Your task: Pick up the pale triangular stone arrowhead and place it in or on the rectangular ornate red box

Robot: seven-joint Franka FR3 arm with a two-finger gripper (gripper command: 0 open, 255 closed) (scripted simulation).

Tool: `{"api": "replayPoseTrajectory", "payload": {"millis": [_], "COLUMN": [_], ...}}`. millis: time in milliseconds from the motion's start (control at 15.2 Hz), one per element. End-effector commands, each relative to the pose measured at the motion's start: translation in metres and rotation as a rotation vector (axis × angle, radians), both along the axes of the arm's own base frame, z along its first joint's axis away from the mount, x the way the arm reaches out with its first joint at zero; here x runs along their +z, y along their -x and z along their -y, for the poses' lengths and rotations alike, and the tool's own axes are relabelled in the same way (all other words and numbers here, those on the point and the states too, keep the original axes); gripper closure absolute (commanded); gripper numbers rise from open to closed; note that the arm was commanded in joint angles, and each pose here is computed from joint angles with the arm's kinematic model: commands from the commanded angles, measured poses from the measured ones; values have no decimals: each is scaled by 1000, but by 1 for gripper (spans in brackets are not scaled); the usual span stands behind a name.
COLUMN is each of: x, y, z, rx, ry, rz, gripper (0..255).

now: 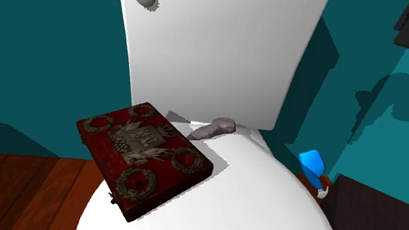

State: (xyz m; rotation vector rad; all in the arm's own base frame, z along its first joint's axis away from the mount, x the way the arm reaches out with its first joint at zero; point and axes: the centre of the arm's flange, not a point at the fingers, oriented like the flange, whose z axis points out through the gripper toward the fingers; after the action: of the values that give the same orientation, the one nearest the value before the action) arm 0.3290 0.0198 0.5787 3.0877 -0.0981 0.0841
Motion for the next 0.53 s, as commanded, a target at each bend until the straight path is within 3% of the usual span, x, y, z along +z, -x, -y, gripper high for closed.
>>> {"api": "replayPoseTrajectory", "payload": {"millis": [0, 462], "x": [0, -62], "y": [0, -52], "z": [0, 50], "rx": [0, 238], "ry": [0, -22], "rz": [0, -15], "gripper": [0, 0]}}
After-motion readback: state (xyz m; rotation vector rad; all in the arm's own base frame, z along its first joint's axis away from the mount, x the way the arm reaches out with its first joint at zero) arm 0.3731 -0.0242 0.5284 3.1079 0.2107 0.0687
